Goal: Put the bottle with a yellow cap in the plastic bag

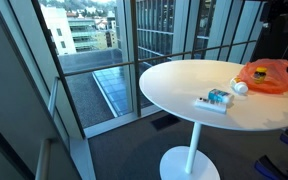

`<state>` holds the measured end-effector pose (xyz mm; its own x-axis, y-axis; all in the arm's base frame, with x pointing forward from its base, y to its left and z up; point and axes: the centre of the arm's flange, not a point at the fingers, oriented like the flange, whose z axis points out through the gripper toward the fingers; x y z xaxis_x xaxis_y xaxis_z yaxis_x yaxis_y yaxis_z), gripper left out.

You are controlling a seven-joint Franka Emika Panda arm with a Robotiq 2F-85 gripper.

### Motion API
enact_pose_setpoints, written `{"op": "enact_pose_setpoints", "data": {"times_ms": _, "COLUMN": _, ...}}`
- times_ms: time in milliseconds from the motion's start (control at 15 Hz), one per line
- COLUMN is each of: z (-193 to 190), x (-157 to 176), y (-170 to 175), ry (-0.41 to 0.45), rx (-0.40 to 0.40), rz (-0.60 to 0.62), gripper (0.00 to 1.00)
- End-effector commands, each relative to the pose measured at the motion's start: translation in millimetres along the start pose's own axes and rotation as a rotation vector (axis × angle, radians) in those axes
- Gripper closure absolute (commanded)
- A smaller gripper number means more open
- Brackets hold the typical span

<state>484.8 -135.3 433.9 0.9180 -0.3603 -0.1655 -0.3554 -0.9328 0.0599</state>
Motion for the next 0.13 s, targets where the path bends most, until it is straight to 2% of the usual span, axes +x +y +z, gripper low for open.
{"op": "enact_pose_setpoints", "data": {"times_ms": 0, "z": 0.0, "x": 0.0, "y": 0.0, "ry": 0.0, "rx": 0.0, "rz": 0.0, "gripper": 0.0}}
{"op": "enact_pose_setpoints", "data": {"times_ms": 67, "z": 0.0, "x": 0.0, "y": 0.0, "ry": 0.0, "rx": 0.0, "rz": 0.0, "gripper": 0.0}}
